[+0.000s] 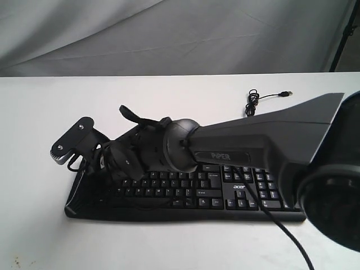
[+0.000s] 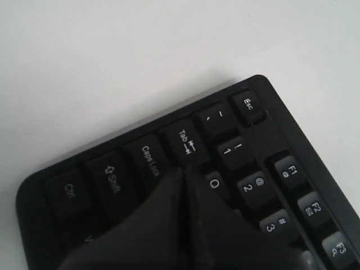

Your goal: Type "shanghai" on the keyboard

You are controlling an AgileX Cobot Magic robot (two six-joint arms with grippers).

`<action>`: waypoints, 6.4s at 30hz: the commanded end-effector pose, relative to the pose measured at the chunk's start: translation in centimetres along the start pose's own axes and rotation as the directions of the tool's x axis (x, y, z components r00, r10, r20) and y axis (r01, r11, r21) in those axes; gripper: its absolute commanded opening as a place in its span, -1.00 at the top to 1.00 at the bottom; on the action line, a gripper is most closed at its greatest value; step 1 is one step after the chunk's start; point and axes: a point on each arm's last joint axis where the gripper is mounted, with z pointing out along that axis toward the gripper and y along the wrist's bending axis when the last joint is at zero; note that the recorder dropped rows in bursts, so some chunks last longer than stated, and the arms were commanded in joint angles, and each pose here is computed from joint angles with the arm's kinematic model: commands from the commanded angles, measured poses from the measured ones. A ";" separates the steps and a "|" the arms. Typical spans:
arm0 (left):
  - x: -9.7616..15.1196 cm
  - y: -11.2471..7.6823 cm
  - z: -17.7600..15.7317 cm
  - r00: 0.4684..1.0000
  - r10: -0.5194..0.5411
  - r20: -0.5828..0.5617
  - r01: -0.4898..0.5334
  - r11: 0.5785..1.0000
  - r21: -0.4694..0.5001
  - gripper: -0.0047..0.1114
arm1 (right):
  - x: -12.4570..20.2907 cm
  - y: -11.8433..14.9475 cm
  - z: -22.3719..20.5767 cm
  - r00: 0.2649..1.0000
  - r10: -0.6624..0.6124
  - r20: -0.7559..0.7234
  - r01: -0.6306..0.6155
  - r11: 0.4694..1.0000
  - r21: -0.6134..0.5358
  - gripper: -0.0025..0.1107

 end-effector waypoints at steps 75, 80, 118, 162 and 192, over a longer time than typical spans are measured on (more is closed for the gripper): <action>0.1 0.0 0.0 1.000 -0.001 0.002 0.001 1.000 0.003 0.92 | 7.8 -2.2 -6.3 0.982 0.165 -0.094 -0.161 0.986 0.051 0.96; 0.1 0.0 0.0 1.000 -0.001 0.002 0.001 1.000 0.003 0.92 | 8.2 -2.1 -5.9 0.980 0.166 -0.109 -0.161 0.986 0.050 0.96; 0.1 0.0 0.0 1.000 -0.001 0.002 0.001 1.000 0.003 0.92 | 4.3 -2.7 -5.3 0.993 0.115 -0.025 -0.114 0.992 0.049 0.96; 0.1 0.0 0.0 1.000 -0.001 0.002 0.001 1.000 0.003 0.92 | 6.3 -3.8 -6.2 0.992 0.124 -0.004 -0.123 0.988 0.088 0.96; 0.1 0.0 0.0 1.000 -0.001 0.002 0.001 1.000 0.003 0.92 | 4.1 -3.4 -7.8 0.994 0.108 0.027 -0.109 0.991 0.073 0.96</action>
